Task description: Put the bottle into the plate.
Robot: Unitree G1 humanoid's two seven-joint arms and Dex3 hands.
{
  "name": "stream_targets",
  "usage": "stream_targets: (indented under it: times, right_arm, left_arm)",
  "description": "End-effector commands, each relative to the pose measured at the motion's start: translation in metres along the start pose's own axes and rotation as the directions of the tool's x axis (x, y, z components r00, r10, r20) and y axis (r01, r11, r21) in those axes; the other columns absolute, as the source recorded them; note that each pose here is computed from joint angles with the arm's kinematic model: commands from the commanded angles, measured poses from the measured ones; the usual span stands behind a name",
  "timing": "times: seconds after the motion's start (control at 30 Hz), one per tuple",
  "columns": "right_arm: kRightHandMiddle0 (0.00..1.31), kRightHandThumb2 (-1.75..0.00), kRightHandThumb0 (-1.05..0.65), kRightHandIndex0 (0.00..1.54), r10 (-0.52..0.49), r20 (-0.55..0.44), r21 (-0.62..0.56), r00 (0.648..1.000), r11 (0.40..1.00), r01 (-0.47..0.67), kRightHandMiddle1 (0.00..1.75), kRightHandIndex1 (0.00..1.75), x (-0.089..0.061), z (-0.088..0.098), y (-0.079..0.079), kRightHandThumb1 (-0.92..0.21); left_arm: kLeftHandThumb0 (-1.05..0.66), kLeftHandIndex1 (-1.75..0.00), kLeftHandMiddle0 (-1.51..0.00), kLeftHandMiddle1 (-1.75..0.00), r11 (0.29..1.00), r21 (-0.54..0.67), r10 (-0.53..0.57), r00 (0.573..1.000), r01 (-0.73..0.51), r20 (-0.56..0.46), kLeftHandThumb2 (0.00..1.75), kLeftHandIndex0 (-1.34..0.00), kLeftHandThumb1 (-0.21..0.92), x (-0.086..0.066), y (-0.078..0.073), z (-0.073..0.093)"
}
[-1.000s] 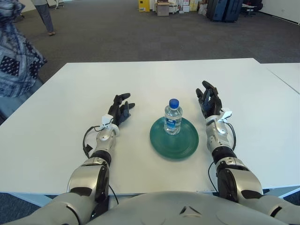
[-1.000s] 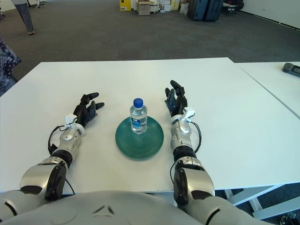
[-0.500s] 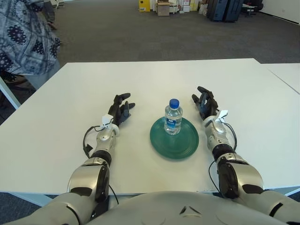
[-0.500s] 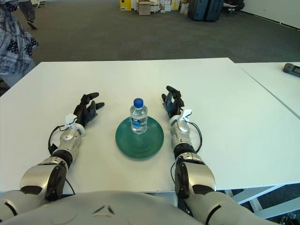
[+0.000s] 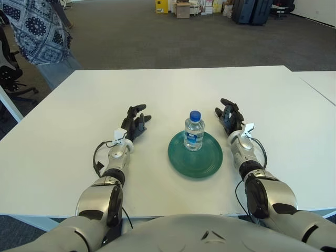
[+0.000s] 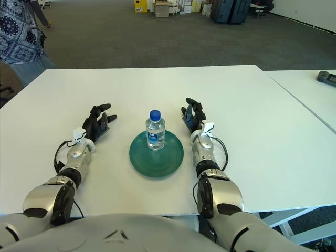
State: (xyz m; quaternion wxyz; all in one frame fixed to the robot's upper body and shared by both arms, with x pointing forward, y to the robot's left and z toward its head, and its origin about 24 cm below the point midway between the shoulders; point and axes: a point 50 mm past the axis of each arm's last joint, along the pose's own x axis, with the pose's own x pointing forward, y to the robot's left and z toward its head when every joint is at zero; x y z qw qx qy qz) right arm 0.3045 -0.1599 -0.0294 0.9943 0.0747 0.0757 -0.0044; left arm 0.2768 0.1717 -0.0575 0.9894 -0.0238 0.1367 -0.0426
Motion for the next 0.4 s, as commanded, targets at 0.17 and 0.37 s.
stream_targets:
  times: [0.17,0.37]
  right_arm:
    - [0.00,-0.93,-0.74,0.23,0.010,-0.153,-0.050,0.988,0.999,-0.018,0.48,0.00,-0.017,-0.031,0.000,-0.92]
    - [0.00,-0.93,-0.72,0.21,0.000,-0.190,-0.059,0.982,0.998,-0.012,0.45,0.00,-0.021,-0.038,-0.003,-0.92]
  left_arm:
    - [-0.76,-1.13,-0.43,-0.75,1.000,-0.012,-0.004,0.996,0.003,-0.092,0.83,-0.12,0.92,-0.010,-0.002,-0.020]
    - [-0.76,-1.13,-0.43,-0.75,1.000,-0.005,-0.005,0.996,0.005,-0.093,0.84,-0.11,0.92,-0.009,-0.002,-0.020]
